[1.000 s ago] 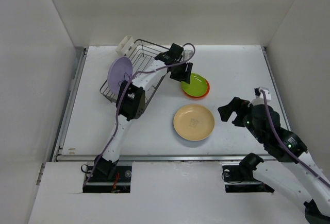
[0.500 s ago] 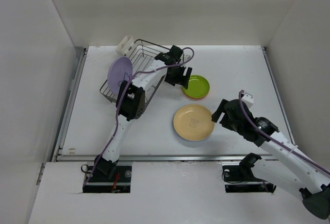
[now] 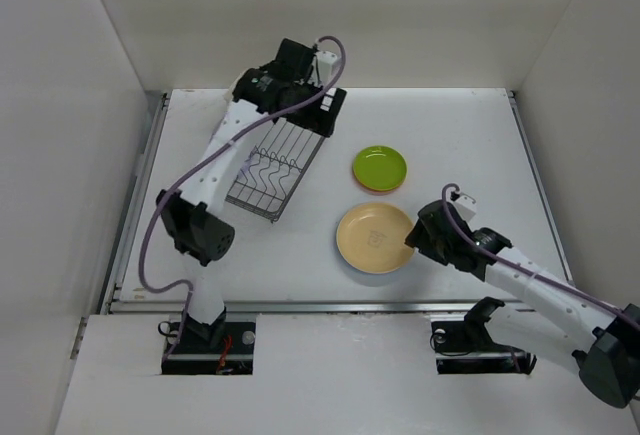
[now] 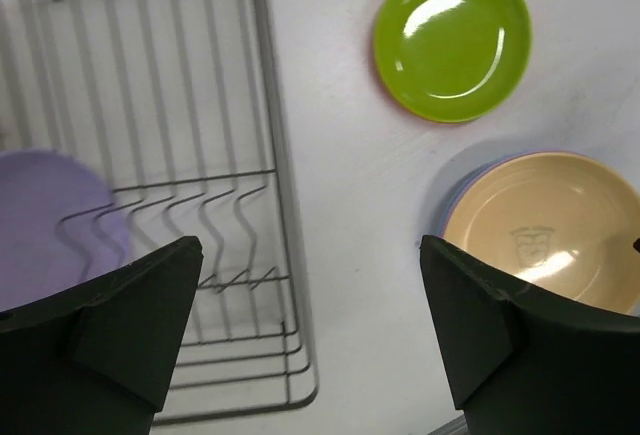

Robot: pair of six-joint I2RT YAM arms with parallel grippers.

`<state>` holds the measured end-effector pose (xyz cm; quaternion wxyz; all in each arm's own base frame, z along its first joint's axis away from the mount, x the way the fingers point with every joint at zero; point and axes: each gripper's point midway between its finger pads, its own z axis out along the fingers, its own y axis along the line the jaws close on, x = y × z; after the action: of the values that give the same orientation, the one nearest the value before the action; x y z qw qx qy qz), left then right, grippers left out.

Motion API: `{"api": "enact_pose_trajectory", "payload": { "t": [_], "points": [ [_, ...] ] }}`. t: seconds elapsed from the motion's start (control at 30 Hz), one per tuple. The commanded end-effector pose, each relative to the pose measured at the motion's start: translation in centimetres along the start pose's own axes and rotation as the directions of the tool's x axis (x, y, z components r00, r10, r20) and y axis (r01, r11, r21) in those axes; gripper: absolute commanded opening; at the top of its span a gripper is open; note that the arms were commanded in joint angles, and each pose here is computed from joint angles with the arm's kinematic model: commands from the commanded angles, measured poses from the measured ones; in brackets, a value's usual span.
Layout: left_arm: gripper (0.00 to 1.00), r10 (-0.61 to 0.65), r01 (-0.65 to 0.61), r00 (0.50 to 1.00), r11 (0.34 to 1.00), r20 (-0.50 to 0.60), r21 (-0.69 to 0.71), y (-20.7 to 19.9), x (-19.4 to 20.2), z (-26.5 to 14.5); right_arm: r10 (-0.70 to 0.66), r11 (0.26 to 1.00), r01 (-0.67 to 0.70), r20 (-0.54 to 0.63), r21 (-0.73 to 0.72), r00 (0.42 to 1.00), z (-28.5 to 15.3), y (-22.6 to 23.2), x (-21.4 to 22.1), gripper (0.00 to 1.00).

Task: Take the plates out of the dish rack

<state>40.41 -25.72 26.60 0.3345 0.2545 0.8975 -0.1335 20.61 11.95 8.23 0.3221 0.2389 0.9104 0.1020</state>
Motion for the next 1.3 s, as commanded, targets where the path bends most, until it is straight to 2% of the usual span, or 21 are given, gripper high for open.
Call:
{"api": "enact_pose_trajectory", "payload": {
  "t": [0.0, 0.07, 0.1, 0.2, 0.43, 0.6, 0.83, 1.0, 1.17, 1.27],
  "points": [
    [0.89, 0.007, -0.015, 0.999, 0.983, -0.040, -0.183, 5.4, 2.0, -4.0, 0.033, 0.998, -0.032, 0.022, -0.053, 0.999, 0.8, 1.9, -0.6, 0.65],
    [0.92, 0.003, -0.017, 0.998, 0.972, -0.060, -0.234, 7.3, 3.0, -4.6, 0.018, 1.000, -0.017, 0.004, -0.019, 1.000, 1.7, 1.6, -0.1, 0.65],
    [0.92, -0.017, 0.002, 0.999, 0.953, -0.050, -0.303, 9.3, 3.0, -5.6, 0.012, 1.000, -0.012, 0.005, -0.002, 1.000, 2.0, 1.3, 0.0, 0.64],
    [0.92, -0.015, -0.037, 0.993, 0.901, -0.116, -0.432, 13.5, 4.7, -6.3, 0.006, 1.000, -0.007, 0.021, 0.024, 1.000, 2.5, 1.2, -0.3, 0.62],
    [0.88, -0.040, -0.099, 0.974, 0.808, -0.222, -0.581, 19.6, 7.5, -7.3, 0.008, 0.999, -0.010, 0.038, 0.051, 0.999, 3.5, 1.1, -0.4, 0.58],
    [0.87, -0.053, -0.122, 0.963, 0.791, -0.266, -0.599, 21.1, 9.0, -6.6, 0.003, 0.998, -0.005, 0.032, 0.062, 0.999, 4.3, 1.1, 0.0, 0.56],
    [0.79, -0.054, -0.140, 0.952, 0.799, -0.302, -0.585, 21.7, 10.0, -5.4, -0.008, 0.996, 0.006, 0.027, 0.089, 1.000, 4.8, 0.6, 0.3, 0.53],
    [0.61, -0.071, -0.147, 0.944, 0.782, -0.321, -0.606, 23.4, 10.4, -4.0, -0.008, 0.996, 0.006, 0.027, 0.089, 1.000, 4.8, 0.6, 0.3, 0.53],
    [0.38, -0.100, -0.132, 0.939, 0.778, -0.328, -0.614, 24.9, 10.5, -2.2, -0.006, 0.998, 0.004, 0.035, 0.064, 0.999, 4.3, 1.1, 0.1, 0.53],
    [0.31, -0.097, -0.127, 0.944, 0.775, -0.315, -0.619, 25.1, 10.2, -1.7, -0.009, 0.998, 0.006, 0.047, 0.056, 0.999, 3.7, 1.1, -0.1, 0.54]
  ]
}}
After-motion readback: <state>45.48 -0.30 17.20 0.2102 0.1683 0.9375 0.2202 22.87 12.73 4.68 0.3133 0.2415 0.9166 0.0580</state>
